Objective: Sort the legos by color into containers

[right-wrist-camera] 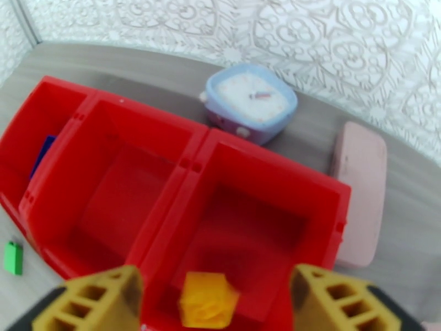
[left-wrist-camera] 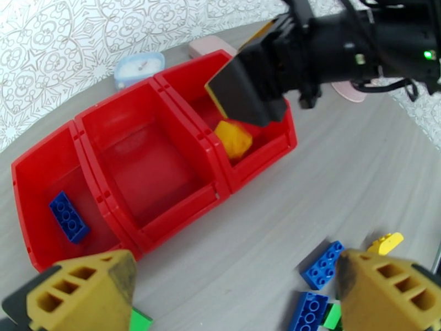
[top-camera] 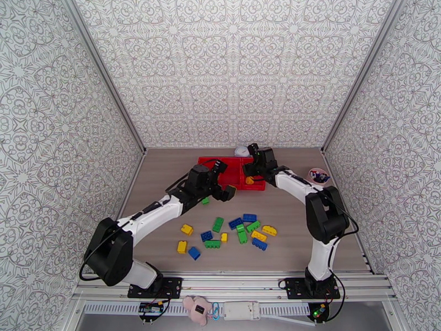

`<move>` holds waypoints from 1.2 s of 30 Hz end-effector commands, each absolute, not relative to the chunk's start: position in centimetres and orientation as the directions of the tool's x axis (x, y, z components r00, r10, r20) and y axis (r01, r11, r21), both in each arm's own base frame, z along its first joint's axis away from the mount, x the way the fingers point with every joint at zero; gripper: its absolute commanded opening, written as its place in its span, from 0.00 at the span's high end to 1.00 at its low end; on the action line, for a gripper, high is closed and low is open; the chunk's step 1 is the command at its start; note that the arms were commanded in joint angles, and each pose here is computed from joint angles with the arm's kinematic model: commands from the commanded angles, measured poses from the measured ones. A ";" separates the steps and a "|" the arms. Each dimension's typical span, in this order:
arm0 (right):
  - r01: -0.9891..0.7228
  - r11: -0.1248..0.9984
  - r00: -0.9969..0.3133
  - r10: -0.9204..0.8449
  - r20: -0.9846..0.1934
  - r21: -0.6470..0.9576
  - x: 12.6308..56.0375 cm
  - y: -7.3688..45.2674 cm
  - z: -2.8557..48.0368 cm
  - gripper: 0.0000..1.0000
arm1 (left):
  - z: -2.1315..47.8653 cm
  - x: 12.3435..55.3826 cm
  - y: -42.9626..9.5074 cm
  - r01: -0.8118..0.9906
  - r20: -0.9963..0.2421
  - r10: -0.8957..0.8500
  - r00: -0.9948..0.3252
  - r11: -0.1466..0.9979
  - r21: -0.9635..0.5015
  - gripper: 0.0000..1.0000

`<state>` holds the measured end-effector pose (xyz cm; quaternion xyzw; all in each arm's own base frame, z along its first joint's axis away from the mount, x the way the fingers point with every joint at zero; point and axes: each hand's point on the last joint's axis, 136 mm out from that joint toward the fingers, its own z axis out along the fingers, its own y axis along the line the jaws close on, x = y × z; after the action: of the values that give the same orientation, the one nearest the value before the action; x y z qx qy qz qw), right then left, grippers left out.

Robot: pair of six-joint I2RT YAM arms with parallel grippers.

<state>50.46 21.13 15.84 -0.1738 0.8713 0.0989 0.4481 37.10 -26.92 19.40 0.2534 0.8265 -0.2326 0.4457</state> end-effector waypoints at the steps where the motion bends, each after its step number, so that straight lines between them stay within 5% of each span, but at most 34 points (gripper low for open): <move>1: -0.456 0.889 -0.451 -0.204 -0.869 0.028 49.1 21.6 20.0 0.17 | 19.5 38.4 -24.6 0.516 -0.855 0.125 -0.503 0.837 -0.181 0.00; 8: -0.601 0.797 -0.383 -0.218 -0.898 0.063 45.3 23.5 22.1 0.10 | 17.3 39.9 -18.0 0.133 -0.792 -0.068 -0.606 0.974 -0.185 0.00; 16: -0.700 0.708 -0.344 -0.213 -0.914 0.099 42.7 26.2 23.0 0.08 | 13.3 40.3 -13.6 -0.164 -0.654 -0.258 -0.711 0.965 -0.202 0.01; 36: -0.702 0.700 -0.394 -0.230 -0.890 0.130 42.5 26.8 20.9 0.07 | 5.2 40.4 -15.5 -0.254 -0.479 -0.278 -0.832 0.960 -0.117 0.10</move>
<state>42.84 26.53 22.26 -0.2895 0.7892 0.2473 0.4819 40.07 -15.13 5.35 -0.1320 0.9566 -0.0272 0.2584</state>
